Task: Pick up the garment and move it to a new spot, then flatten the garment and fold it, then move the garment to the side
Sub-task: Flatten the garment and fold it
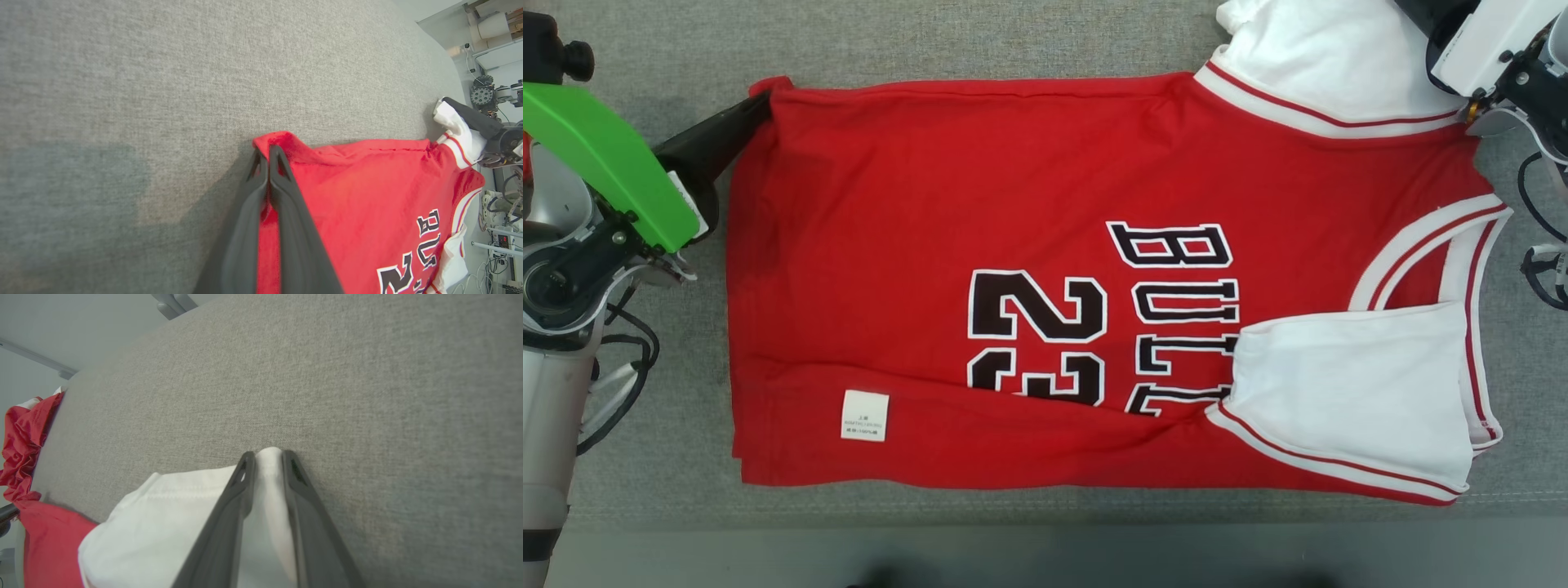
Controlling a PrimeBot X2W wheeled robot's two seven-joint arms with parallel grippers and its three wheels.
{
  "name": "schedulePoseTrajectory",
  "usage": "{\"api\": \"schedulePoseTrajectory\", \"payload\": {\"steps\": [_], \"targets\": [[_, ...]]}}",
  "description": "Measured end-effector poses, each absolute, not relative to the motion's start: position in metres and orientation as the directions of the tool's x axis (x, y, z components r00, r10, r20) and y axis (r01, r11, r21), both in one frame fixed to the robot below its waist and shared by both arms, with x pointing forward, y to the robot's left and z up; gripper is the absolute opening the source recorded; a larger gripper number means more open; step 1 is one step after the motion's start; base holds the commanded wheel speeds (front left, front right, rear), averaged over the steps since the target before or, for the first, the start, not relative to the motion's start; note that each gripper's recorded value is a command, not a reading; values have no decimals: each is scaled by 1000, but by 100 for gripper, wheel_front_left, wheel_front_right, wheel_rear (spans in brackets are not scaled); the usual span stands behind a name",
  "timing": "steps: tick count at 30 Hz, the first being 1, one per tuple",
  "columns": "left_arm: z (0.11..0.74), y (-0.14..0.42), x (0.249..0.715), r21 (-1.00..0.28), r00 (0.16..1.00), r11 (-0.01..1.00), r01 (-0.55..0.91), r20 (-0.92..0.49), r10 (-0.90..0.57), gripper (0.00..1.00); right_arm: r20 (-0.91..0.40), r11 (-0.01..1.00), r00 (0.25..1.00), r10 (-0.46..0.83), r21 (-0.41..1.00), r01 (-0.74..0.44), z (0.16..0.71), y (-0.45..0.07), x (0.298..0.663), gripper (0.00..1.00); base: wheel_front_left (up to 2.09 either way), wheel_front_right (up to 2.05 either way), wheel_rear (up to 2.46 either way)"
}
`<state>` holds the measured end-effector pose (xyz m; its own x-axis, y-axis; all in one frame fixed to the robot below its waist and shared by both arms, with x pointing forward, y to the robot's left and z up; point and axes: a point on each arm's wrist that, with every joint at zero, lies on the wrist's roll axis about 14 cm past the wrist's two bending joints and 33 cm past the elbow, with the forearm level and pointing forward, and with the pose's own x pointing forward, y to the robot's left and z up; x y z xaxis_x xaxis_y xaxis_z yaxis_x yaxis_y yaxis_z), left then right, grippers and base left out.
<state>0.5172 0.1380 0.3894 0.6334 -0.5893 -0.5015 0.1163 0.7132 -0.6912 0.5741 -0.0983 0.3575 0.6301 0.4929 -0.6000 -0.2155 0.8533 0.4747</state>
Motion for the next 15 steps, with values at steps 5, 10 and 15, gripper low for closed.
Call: {"api": "schedulePoseTrajectory", "payload": {"steps": [5, 10, 15], "targets": [[392, 136, 517, -691, 631, 712, 127, -498, -596, 0, -613, 855, 616, 495, 469, -221, 355, -95, 574, 0, 0, 0, 0], [392, 135, 518, -690, 634, 712, 132, -494, -595, 0, -613, 853, 612, 500, 470, -227, 354, -94, 575, 0, 0, 0, 0], [395, 135, 521, -687, 646, 713, 139, -483, -591, 0, -581, 842, 628, 517, 479, -250, 363, -91, 578, 0, 0, 0, 0]]}}
